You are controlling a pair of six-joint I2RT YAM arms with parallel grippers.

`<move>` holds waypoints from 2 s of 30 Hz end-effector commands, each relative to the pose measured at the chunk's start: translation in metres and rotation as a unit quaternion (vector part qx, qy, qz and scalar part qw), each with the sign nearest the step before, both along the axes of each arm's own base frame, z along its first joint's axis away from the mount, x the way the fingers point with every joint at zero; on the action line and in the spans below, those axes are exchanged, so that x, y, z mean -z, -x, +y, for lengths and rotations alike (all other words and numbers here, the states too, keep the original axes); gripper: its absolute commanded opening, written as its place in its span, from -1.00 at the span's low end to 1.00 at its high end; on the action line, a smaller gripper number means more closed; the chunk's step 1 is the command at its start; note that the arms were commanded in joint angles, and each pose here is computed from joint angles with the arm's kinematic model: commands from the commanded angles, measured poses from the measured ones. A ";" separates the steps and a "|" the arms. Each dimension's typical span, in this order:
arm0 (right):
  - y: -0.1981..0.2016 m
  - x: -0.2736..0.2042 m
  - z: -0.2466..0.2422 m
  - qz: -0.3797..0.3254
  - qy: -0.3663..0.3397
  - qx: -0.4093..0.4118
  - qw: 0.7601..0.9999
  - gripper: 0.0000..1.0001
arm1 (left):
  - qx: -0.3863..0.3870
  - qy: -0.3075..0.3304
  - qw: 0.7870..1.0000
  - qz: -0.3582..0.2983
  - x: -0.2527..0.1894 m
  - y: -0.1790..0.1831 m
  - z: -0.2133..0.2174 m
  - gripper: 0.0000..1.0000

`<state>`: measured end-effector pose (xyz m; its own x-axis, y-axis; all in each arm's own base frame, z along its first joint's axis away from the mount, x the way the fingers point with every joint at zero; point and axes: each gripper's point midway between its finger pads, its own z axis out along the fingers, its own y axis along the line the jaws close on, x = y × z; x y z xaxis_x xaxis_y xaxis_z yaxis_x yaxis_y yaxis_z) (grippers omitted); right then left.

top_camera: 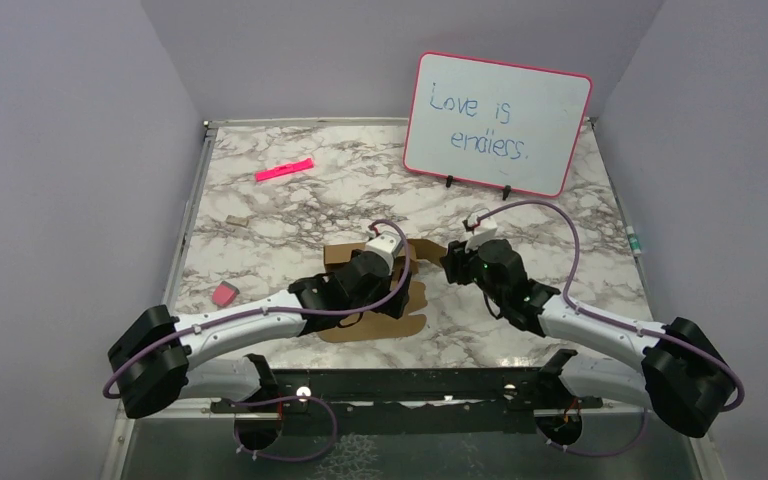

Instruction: Fold the paper box

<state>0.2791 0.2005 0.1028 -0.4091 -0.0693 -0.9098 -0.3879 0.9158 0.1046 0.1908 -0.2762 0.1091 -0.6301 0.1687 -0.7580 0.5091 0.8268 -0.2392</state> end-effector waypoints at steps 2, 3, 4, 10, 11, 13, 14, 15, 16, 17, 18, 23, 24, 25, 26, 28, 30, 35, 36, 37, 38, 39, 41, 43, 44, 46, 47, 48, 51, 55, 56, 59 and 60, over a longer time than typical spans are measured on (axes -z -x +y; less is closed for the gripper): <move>-0.004 -0.017 0.009 -0.046 -0.016 -0.028 0.998 0.02 | -0.005 0.009 0.999 -0.031 -0.007 -0.015 -0.015 0.66; -0.007 -0.015 0.009 -0.048 -0.012 -0.029 0.998 0.02 | -0.007 0.006 0.999 -0.032 -0.005 -0.016 -0.015 0.66; -0.009 -0.014 0.011 -0.049 -0.009 -0.030 0.998 0.02 | -0.011 0.002 0.999 -0.034 -0.003 -0.018 -0.015 0.66; -0.028 -0.005 0.024 -0.043 0.011 -0.039 0.998 -0.11 | -0.023 -0.014 0.999 -0.045 0.007 -0.028 -0.020 0.65; -0.030 -0.004 0.026 -0.040 0.013 -0.043 0.998 -0.19 | -0.022 -0.017 0.998 -0.048 0.009 -0.029 -0.021 0.65; -0.028 0.001 0.030 -0.030 0.014 -0.054 0.998 -0.34 | -0.019 -0.028 0.998 -0.056 0.013 -0.032 -0.024 0.65; -0.025 0.002 0.033 -0.025 0.011 -0.063 0.998 -0.42 | -0.019 -0.037 0.997 -0.060 0.016 -0.033 -0.023 0.65; -0.022 0.003 0.036 -0.020 0.008 -0.074 0.997 -0.51 | -0.021 -0.040 0.997 -0.067 0.017 -0.036 -0.025 0.65; -0.018 0.002 0.039 -0.017 0.004 -0.087 0.996 -0.60 | -0.022 -0.043 0.996 -0.074 0.018 -0.038 -0.026 0.65; -0.014 0.002 0.041 -0.014 0.000 -0.098 0.995 -0.67 | -0.025 -0.047 0.995 -0.081 0.019 -0.040 -0.025 0.65; -0.010 0.002 0.042 -0.011 -0.002 -0.108 0.994 -0.72 | -0.029 -0.050 0.994 -0.087 0.021 -0.041 -0.025 0.65; 0.002 0.002 0.043 -0.017 0.001 -0.142 0.990 -0.77 | -0.046 -0.058 0.990 -0.119 0.028 -0.049 -0.020 0.65; 0.003 0.000 0.044 -0.020 0.000 -0.148 0.989 -0.77 | -0.051 -0.061 0.989 -0.124 0.030 -0.051 -0.019 0.65; 0.004 0.001 0.045 -0.023 0.003 -0.156 0.988 -0.78 | -0.055 -0.064 0.988 -0.129 0.031 -0.053 -0.019 0.65; 0.005 0.001 0.046 -0.022 0.006 -0.160 0.987 -0.80 | -0.058 -0.066 0.987 -0.134 0.032 -0.054 -0.019 0.65; 0.006 0.003 0.047 -0.019 0.006 -0.165 0.986 -0.83 | -0.066 -0.072 0.985 -0.145 0.034 -0.057 -0.020 0.65; 0.007 0.004 0.048 -0.017 0.006 -0.168 0.986 -0.84 | -0.075 -0.080 0.982 -0.153 0.035 -0.059 -0.021 0.65; 0.010 0.005 0.051 -0.015 0.003 -0.178 0.984 -0.85 | -0.099 -0.111 0.974 -0.171 0.047 -0.062 -0.020 0.64; 0.010 0.006 0.051 -0.014 0.003 -0.179 0.984 -0.85 | -0.104 -0.121 0.972 -0.175 0.051 -0.064 -0.019 0.63; 0.010 0.006 0.051 -0.013 0.002 -0.179 0.984 -0.85 | -0.111 -0.132 0.969 -0.179 0.053 -0.066 -0.018 0.62; 0.011 0.005 0.051 -0.013 0.002 -0.180 0.984 -0.85 | -0.119 -0.140 0.966 -0.182 0.055 -0.067 -0.016 0.61; 0.011 0.005 0.051 -0.014 0.002 -0.182 0.983 -0.85 | -0.124 -0.147 0.964 -0.184 0.057 -0.069 -0.015 0.58; 0.012 0.004 0.051 -0.016 0.002 -0.183 0.983 -0.85 | -0.137 -0.153 0.961 -0.187 0.059 -0.071 -0.013 0.53; 0.012 0.005 0.051 -0.016 0.003 -0.183 0.983 -0.85 | -0.147 -0.157 0.957 -0.193 0.058 -0.074 -0.011 0.48; 0.012 0.005 0.050 -0.016 0.004 -0.184 0.983 -0.85 | -0.150 -0.159 0.956 -0.197 0.057 -0.075 -0.010 0.46; 0.013 0.005 0.051 -0.016 0.003 -0.186 0.982 -0.86 | -0.155 -0.162 0.953 -0.205 0.054 -0.077 -0.008 0.42; 0.014 0.006 0.051 -0.015 0.004 -0.189 0.982 -0.86 | -0.156 -0.162 0.952 -0.209 0.052 -0.078 -0.008 0.40; 0.014 0.006 0.053 -0.015 0.004 -0.192 0.981 -0.86 | -0.157 -0.162 0.951 -0.211 0.050 -0.079 -0.008 0.39; 0.015 0.006 0.054 -0.014 0.004 -0.200 0.980 -0.87 | -0.161 -0.163 0.949 -0.218 0.044 -0.082 -0.007 0.32; 0.016 0.005 0.054 -0.017 0.006 -0.202 0.979 -0.87 | -0.173 -0.157 0.947 -0.219 0.039 -0.084 0.000 0.20; 0.016 0.004 0.054 -0.017 0.005 -0.201 0.979 -0.87 | -0.176 -0.151 0.948 -0.218 0.038 -0.084 0.002 0.16; 0.017 0.003 0.053 -0.021 0.004 -0.202 0.979 -0.87 | -0.182 -0.131 0.952 -0.209 0.033 -0.085 0.009 0.12; 0.017 0.003 0.053 -0.022 0.003 -0.202 0.979 -0.87 | -0.183 -0.118 0.954 -0.205 0.030 -0.086 0.011 0.12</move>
<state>0.2663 0.2529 0.0954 -0.3314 -0.2263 -0.9159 -0.7019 0.7079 0.0791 0.2708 -0.2735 0.0574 -0.3560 0.2960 -0.8864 0.2215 0.9482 0.2277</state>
